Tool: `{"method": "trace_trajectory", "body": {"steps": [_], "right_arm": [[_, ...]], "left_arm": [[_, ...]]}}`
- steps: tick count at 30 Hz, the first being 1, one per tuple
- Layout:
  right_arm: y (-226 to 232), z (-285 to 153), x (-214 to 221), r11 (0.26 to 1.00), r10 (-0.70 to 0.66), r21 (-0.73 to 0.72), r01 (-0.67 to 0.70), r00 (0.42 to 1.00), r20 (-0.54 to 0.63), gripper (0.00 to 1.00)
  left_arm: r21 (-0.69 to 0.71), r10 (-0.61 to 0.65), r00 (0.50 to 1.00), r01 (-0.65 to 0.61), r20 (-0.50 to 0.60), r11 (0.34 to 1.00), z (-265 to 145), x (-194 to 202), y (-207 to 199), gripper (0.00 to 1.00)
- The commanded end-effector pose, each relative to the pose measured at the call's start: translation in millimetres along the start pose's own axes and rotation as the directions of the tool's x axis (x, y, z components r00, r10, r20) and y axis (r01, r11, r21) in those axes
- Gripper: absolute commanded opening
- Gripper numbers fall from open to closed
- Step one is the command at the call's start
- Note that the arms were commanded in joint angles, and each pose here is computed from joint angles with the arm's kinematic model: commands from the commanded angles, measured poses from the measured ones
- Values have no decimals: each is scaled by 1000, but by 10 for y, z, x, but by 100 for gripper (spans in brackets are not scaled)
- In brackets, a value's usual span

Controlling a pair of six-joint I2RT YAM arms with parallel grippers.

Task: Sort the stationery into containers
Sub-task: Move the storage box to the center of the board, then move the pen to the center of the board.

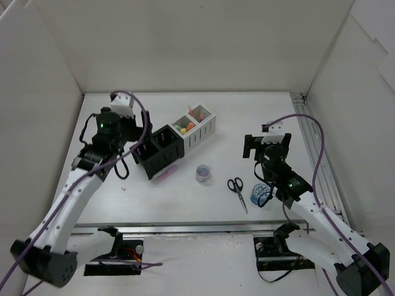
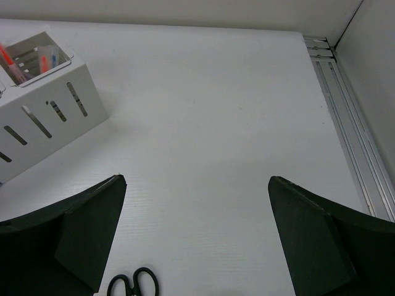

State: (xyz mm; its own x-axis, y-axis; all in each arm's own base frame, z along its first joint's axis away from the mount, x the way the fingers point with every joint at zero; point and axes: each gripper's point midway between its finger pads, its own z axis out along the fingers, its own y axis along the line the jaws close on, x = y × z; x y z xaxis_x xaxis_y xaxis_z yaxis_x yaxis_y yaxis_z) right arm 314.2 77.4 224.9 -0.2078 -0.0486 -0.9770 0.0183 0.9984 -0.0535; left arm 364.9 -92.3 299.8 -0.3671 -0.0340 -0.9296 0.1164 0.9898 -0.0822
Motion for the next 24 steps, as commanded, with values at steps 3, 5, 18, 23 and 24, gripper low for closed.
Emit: {"method": "trace_trajectory", "body": {"steps": [3,5,18,23,24], "right_arm": [[29,-56,-391,997,68,-30,-66,994,91,98],[21,-66,-389,997,72,-32,-69,993,93,98],[26,-26,-306,998,60,-23,-58,996,64,98],[11,-20,-298,999,51,-16,-50,997,57,98],[6,-22,-291,999,49,-15,-48,997,55,98]], "left_arm": [[351,191,981,-186,21,918,-444,479,-808,100],[462,244,970,-217,1,860,-576,784,-1099,100],[470,410,860,-238,-305,850,-239,2073,-1472,99],[392,442,806,-288,-393,874,18,2373,-1363,100],[378,444,801,-297,-402,877,51,2401,-1343,100]]}}
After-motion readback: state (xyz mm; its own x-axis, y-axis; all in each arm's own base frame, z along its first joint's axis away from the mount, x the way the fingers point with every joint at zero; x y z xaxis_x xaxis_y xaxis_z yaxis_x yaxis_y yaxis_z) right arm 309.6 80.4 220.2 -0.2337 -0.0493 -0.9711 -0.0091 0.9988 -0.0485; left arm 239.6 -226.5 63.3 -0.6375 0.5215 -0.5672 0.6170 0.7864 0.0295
